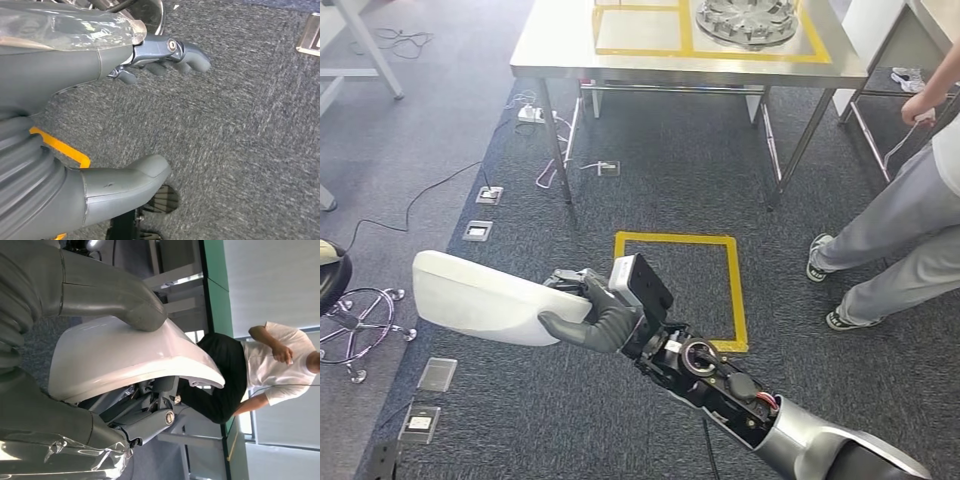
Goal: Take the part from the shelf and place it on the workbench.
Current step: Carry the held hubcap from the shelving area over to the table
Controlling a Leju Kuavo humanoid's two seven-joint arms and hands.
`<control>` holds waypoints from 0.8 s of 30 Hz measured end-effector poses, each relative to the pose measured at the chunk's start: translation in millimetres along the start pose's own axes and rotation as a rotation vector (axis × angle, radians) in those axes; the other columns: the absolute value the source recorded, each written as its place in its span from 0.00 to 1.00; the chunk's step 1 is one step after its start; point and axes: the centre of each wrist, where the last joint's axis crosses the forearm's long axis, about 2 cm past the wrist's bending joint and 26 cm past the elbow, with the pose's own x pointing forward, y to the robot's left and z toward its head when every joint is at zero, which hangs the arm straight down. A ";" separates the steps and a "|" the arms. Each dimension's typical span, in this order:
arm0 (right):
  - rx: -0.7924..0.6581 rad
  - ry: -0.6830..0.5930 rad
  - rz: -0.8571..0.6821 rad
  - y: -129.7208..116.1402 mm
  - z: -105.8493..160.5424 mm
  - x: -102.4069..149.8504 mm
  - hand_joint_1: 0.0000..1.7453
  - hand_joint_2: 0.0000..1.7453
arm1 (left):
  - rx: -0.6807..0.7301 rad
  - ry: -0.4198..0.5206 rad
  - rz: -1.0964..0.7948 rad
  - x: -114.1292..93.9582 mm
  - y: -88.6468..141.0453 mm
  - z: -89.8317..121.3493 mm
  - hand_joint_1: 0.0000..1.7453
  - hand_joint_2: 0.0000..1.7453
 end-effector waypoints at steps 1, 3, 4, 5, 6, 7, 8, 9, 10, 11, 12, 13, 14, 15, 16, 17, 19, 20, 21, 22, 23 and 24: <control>-0.001 0.000 0.000 0.1 0.0 0.2 1.00 1.00 | 0.000 0.000 0.000 -0.2 0.2 0.0 0.00 1.00; -0.001 -0.002 0.000 0.2 -0.2 0.6 1.00 1.00 | 0.001 -0.001 0.000 0.0 0.6 -0.1 0.00 1.00; -0.001 -0.002 0.000 0.3 -0.1 0.7 1.00 1.00 | 0.001 -0.001 0.000 0.0 0.8 -0.2 0.00 1.00; -0.002 -0.001 0.000 0.5 0.2 0.5 1.00 1.00 | 0.001 0.000 0.000 -0.2 0.8 -0.1 0.00 1.00; -0.003 0.000 -0.002 0.8 0.7 0.2 1.00 1.00 | 0.001 0.000 0.000 -0.6 0.6 0.0 0.00 1.00; -0.003 0.002 -0.003 1.1 1.2 -0.2 1.00 1.00 | 0.001 0.001 0.000 -1.1 0.4 0.2 0.00 1.00; -0.004 0.003 -0.004 1.3 1.5 -0.5 1.00 1.00 | 0.000 0.002 -0.001 -1.5 0.2 0.3 0.00 1.00; -0.004 0.003 -0.004 1.3 1.5 -0.5 1.00 1.00 | 0.000 0.003 -0.001 -1.8 0.1 0.4 0.00 1.00; -0.004 0.002 -0.003 1.3 1.4 -0.3 1.00 1.00 | 0.000 0.003 -0.001 -1.9 -0.1 0.5 0.00 1.00; -0.003 0.001 -0.003 1.2 1.2 -0.1 1.00 1.00 | -0.001 0.002 0.000 -1.6 -0.4 0.5 0.00 1.00; -0.003 0.000 -0.003 1.1 0.9 0.3 1.00 1.00 | -0.001 0.002 0.000 -1.4 -0.6 0.5 0.00 1.00; -0.002 -0.001 -0.003 1.0 0.7 0.5 1.00 1.00 | -0.002 0.002 0.000 -1.4 -0.9 0.6 0.00 1.00; -0.003 -0.001 -0.002 0.9 0.6 0.7 1.00 1.00 | -0.002 0.002 0.001 -1.5 -1.1 0.6 0.00 1.00; -0.002 -0.002 -0.002 0.9 0.4 0.9 1.00 1.00 | -0.002 0.002 0.001 -1.7 -1.0 0.6 0.00 1.00; -0.002 -0.003 -0.002 0.9 0.4 1.0 1.00 1.00 | -0.003 0.003 0.000 -1.8 -1.0 0.7 0.00 1.00; -0.002 -0.004 -0.002 0.8 0.1 1.3 1.00 1.00 | -0.002 0.002 0.000 -1.3 -0.7 0.5 0.00 1.00; -0.001 -0.005 -0.001 0.6 -0.3 1.6 1.00 1.00 | -0.001 -0.001 0.001 -0.2 0.0 0.0 0.00 1.00; -0.001 -0.005 -0.001 0.6 -0.4 1.6 1.00 1.00 | -0.001 0.000 0.000 -0.4 0.2 0.0 0.00 1.00; -0.001 -0.004 -0.002 0.8 -0.2 1.4 1.00 1.00 | -0.001 0.002 0.000 -1.4 0.2 0.3 0.00 1.00; -0.002 -0.003 -0.003 0.9 0.0 1.2 1.00 1.00 | -0.001 0.004 -0.001 -2.7 0.3 0.6 0.00 1.00; -0.004 -0.002 -0.004 1.0 0.1 1.1 1.00 1.00 | 0.000 0.005 -0.001 -3.4 0.5 0.7 0.00 1.00; -0.005 -0.002 -0.005 1.0 0.1 1.0 1.00 1.00 | 0.000 0.006 -0.001 -3.5 0.8 0.7 0.00 1.00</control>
